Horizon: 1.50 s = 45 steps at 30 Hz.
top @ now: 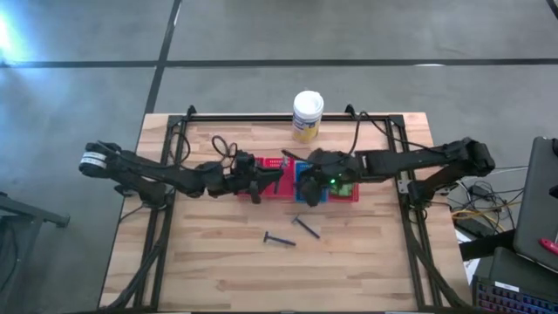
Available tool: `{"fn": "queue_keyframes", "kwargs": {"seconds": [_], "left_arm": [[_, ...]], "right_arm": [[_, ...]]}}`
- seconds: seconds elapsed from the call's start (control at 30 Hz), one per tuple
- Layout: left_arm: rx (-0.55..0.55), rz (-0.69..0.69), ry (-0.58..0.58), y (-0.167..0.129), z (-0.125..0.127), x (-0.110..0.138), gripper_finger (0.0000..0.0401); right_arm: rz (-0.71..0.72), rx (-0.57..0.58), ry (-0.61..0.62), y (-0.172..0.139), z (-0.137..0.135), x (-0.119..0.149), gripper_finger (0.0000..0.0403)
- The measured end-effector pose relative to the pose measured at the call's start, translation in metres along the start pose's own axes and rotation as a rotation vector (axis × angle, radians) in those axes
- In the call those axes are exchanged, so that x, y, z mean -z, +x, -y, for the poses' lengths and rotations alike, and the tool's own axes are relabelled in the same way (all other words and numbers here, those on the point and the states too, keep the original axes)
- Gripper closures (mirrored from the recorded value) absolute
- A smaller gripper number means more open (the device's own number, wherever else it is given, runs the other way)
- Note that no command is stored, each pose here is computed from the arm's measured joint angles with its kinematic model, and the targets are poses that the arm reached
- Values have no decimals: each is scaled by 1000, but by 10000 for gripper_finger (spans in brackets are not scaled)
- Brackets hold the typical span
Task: Pick & Place Travel size toiletries
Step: Put the blue razor into the middle left red bin
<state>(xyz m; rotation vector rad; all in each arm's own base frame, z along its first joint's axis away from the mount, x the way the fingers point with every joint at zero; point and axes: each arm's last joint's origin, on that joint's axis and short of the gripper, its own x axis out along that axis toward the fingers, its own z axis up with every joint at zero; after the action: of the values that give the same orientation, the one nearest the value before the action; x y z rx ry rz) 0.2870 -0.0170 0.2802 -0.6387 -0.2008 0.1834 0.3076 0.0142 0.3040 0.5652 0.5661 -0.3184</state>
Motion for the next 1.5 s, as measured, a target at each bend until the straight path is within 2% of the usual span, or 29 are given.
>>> {"fn": "queue_keyframes", "kwargs": {"seconds": [0.13,0.23,0.3,0.37,0.53,0.73,0.97,1.23,1.37,1.5], "left_arm": [[-267,-67,-11,0,-18,10,366],[-479,-78,-104,2,-33,12,366],[-611,-90,-189,4,-43,13,366],[-692,-116,-194,9,-50,16,366],[-701,-169,-184,42,-51,24,366],[-812,-272,-156,70,-60,48,366],[-878,-283,-223,77,-72,73,366],[-927,-275,-201,77,-81,79,364],[-963,-296,-188,74,-85,79,339],[-1012,-313,-200,69,-88,80,287]], "right_arm": [[-51,188,46,-20,15,8,159],[-35,293,83,-40,23,10,151],[-12,334,96,-50,27,10,145],[10,355,101,-58,29,9,140],[44,358,113,-68,31,7,130],[32,364,111,-69,31,10,121],[11,361,89,-70,28,15,110],[-4,370,73,-67,29,20,104],[-19,373,65,-65,30,25,116],[-28,374,58,-64,30,28,130]]}}
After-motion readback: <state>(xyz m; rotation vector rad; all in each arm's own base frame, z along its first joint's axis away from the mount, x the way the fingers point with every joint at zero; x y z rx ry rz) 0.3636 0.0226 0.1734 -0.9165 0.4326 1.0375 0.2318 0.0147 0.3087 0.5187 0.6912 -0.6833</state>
